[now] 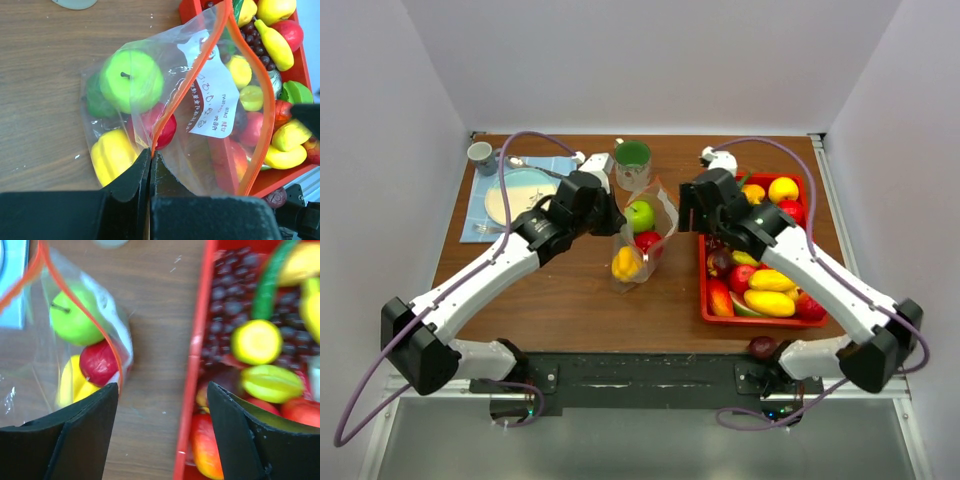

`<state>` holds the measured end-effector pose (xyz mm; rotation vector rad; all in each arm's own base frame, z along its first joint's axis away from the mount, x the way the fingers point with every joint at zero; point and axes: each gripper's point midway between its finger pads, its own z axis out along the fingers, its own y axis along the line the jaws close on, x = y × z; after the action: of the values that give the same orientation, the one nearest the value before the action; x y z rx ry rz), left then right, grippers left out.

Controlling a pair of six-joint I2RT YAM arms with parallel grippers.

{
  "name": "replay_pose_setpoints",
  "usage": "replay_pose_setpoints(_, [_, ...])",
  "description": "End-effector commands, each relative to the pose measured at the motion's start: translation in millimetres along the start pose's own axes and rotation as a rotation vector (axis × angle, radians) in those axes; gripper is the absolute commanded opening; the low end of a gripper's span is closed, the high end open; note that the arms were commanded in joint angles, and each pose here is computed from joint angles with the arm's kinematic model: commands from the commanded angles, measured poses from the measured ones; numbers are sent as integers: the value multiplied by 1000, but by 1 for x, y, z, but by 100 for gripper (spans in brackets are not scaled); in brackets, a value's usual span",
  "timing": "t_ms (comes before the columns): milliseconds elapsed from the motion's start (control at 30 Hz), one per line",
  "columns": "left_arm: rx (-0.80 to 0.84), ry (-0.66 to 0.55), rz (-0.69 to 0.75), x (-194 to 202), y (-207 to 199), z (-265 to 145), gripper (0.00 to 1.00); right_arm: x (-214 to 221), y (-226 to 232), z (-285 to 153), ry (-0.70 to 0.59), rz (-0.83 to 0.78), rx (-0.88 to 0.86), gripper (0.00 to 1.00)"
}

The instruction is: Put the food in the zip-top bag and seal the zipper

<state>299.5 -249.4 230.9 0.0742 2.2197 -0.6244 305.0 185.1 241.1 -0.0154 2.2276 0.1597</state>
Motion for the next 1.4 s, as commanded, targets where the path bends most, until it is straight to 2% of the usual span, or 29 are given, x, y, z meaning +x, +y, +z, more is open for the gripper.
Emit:
replay_pose_setpoints(0, [54, -71, -18, -17, -11, -1, 0, -21, -68, -25, -97, 62, 182, 76])
replay_pose_setpoints(67, [58, -79, -22, -18, -12, 0, 0, -15, -101, -20, -76, 117, 239, 76])
replay_pose_setpoints(167, [71, -78, -14, -20, -15, 1, 0, -22, -133, -13, -124, 149, 328, 76])
replay_pose_setpoints(233, [85, -70, -7, -20, -18, 2, 0, -18, -148, 14, -81, 96, 373, 76])
replay_pose_setpoints(267, [92, -67, -5, -20, -20, 2, 0, -26, -150, 25, -97, 88, 381, 74])
replay_pose_setpoints(367, [110, -61, 0, -22, -24, 0, 0, -27, -168, 65, -30, -10, 461, 68])
replay_pose_setpoints(433, [117, -70, 5, -25, -26, -3, 0, -30, -178, 78, 3, -79, 504, 66])
replay_pose_setpoints(600, [118, -71, 15, -27, -27, -4, 0, -30, -186, 115, 114, -184, 573, 62])
replay_pose_setpoints(867, [117, -70, 18, -25, -25, -5, 0, -23, -199, 133, 202, -287, 648, 63])
replay_pose_setpoints(1200, [115, -68, 18, -23, -24, -8, 0, 3, -204, 156, 317, -316, 626, 65])
replay_pose_setpoints(1367, [116, -69, 19, -23, -24, -9, 0, 8, -212, 157, 337, -307, 656, 61])
